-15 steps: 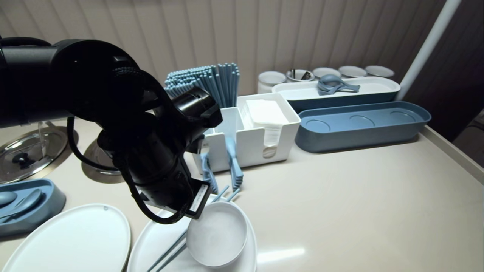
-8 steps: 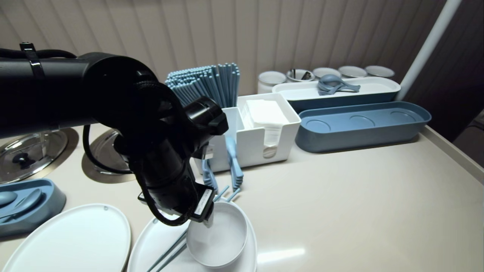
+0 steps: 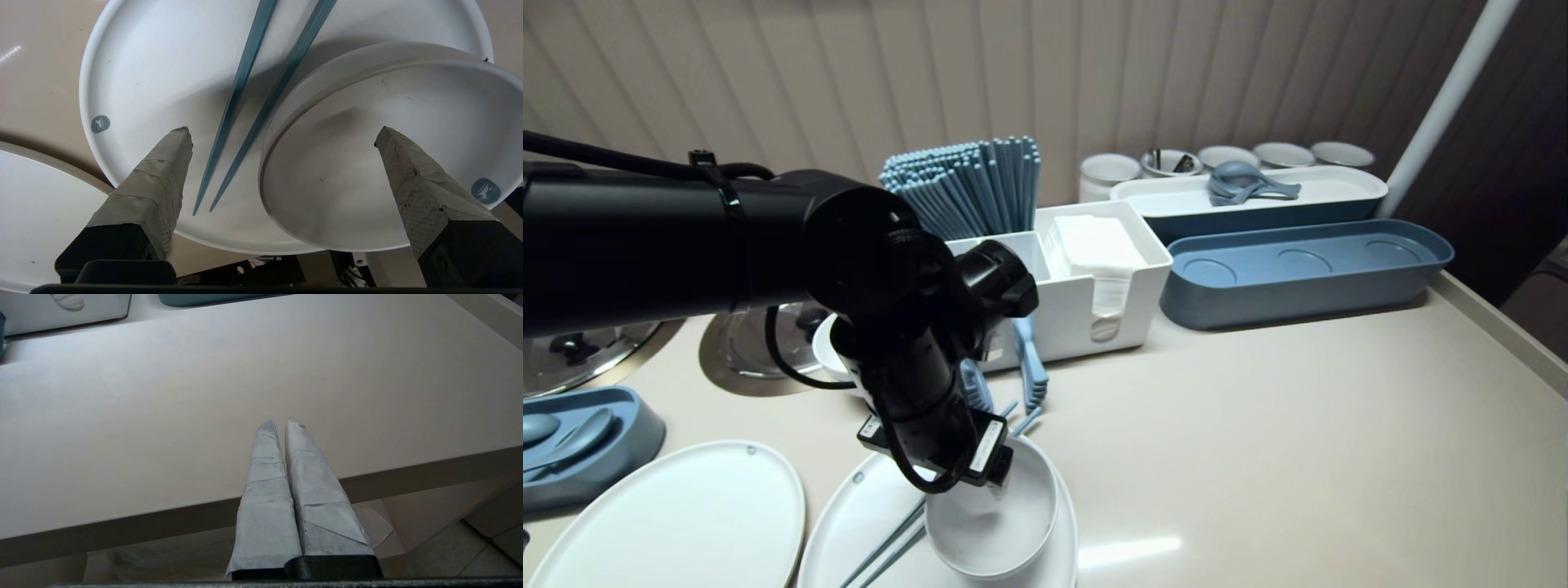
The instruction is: Put the bowl back from the plate
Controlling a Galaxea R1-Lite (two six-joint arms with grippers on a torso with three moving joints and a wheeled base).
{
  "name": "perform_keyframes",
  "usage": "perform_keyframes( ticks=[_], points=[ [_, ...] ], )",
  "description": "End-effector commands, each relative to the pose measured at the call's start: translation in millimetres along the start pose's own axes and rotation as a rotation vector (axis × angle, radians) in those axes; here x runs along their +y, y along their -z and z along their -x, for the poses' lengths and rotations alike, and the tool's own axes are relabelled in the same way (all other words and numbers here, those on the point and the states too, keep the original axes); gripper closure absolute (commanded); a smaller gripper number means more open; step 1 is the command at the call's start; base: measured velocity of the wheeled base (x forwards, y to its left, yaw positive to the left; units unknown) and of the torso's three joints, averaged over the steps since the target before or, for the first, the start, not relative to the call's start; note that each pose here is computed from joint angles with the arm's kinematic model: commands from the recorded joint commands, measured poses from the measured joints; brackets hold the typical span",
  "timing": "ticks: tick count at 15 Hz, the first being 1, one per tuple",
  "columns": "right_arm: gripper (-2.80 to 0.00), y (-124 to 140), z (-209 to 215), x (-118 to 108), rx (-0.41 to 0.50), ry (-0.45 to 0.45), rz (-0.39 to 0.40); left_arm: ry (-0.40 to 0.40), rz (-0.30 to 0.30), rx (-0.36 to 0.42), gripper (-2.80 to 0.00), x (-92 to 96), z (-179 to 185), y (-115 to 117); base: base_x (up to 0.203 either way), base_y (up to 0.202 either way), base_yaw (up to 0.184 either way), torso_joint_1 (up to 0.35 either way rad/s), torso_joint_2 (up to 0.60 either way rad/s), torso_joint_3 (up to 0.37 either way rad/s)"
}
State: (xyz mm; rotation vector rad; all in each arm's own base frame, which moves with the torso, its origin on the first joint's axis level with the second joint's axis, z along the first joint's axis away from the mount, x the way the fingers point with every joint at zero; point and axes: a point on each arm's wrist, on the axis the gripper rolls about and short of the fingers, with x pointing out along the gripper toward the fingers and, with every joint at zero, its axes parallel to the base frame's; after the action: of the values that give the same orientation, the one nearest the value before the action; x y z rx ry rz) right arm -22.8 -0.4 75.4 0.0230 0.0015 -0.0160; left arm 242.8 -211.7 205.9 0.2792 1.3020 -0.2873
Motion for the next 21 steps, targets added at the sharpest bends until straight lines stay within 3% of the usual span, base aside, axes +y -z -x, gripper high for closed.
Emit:
perform_keyframes(
  ticks=[1, 3, 4, 16, 21],
  points=[
    [0.0, 0, 0, 0, 0.0, -0.001, 0.0, -0.006, -0.001, 0.012, -2.8, 0.7, -3, 1, 0.0, 0.0, 0.0, 0.0, 0.0, 0.0],
    [0.0, 0, 0, 0, 0.0, -0.001, 0.0, -0.006, -0.001, 0.012, -2.8, 0.8, -3, 2, 0.0, 0.0, 0.0, 0.0, 0.0, 0.0],
    [0.0, 0, 0, 0, 0.0, 0.0, 0.0, -0.008, -0.002, 0.018, 0.0, 0.3, -5, 1, 0.0, 0.0, 0.0, 0.0, 0.0, 0.0],
    [0.0, 0, 0, 0, 0.0, 0.0, 0.0, -0.014, -0.05, 0.036, 0.0, 2.7, -5, 8, 0.0, 0.0, 0.0, 0.0, 0.0, 0.0],
    [0.0, 0, 0, 0, 0.0, 0.001, 0.0, 0.032, -0.033, -0.098, 0.0, 13.6, 41, 22, 0.0, 0.0, 0.0, 0.0, 0.0, 0.0]
  ],
)
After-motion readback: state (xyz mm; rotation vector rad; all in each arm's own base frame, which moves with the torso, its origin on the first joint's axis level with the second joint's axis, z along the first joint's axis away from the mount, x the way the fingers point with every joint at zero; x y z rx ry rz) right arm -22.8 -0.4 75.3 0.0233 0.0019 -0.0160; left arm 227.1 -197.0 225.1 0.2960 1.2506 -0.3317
